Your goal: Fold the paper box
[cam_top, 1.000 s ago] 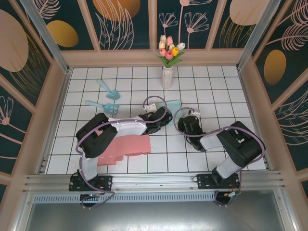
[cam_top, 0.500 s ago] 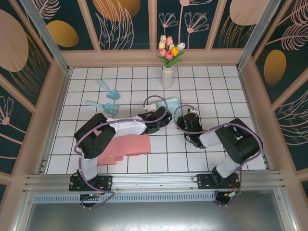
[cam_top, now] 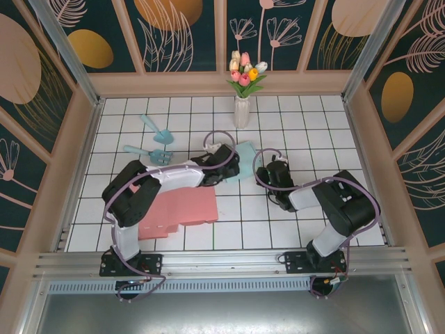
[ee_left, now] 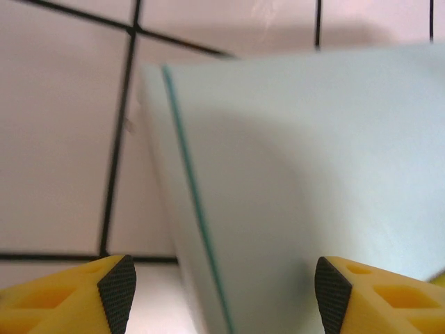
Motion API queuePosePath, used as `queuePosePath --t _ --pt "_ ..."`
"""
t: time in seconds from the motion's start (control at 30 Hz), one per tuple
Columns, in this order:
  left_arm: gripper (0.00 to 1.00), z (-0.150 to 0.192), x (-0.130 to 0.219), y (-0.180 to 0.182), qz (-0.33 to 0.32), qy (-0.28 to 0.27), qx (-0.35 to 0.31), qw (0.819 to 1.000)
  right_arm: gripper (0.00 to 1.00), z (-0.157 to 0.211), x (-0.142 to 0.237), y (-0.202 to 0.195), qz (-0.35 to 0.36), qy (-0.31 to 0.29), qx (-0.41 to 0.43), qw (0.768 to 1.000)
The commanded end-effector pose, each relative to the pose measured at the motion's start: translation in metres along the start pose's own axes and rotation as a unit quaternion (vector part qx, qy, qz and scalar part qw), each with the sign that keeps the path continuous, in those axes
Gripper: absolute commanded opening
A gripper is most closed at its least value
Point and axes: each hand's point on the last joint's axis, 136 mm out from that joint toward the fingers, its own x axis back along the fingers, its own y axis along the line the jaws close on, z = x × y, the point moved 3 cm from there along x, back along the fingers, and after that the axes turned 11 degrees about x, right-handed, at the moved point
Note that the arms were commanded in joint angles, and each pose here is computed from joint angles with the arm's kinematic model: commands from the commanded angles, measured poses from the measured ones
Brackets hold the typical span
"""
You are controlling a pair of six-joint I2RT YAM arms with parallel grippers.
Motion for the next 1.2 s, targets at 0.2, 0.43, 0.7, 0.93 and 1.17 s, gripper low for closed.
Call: queuePosePath --t 0.2,0.43,0.7,0.93,1.17 --pt "0.72 -0.044 0.028 -0.045 0.108 -0.056 -0.064 0.991 0.22 -0.007 0.001 0.005 -0.017 0.008 -0.014 1.0" --pt "0.72 -0.084 0.001 -0.047 0.096 -0.086 -0.125 0.984 0.16 -0.008 0.005 -0.001 -0.008 0.039 -0.048 0.998" --pt "0.7 -0.077 -0.04 -0.066 0.152 -0.055 -0.195 0.967 0.03 -0.011 -0.004 -0.006 -0.035 0.063 -0.07 0.995" --pt "0.68 -0.056 -0.055 -0.077 0.212 -0.008 -0.215 0.953 0.03 -0.009 -0.018 -0.007 -0.045 0.083 -0.074 0.993" --pt "0.62 -0.025 -0.068 -0.068 0.253 0.06 -0.209 0.943 0.03 -0.009 -0.028 -0.01 -0.053 0.1 -0.071 0.991"
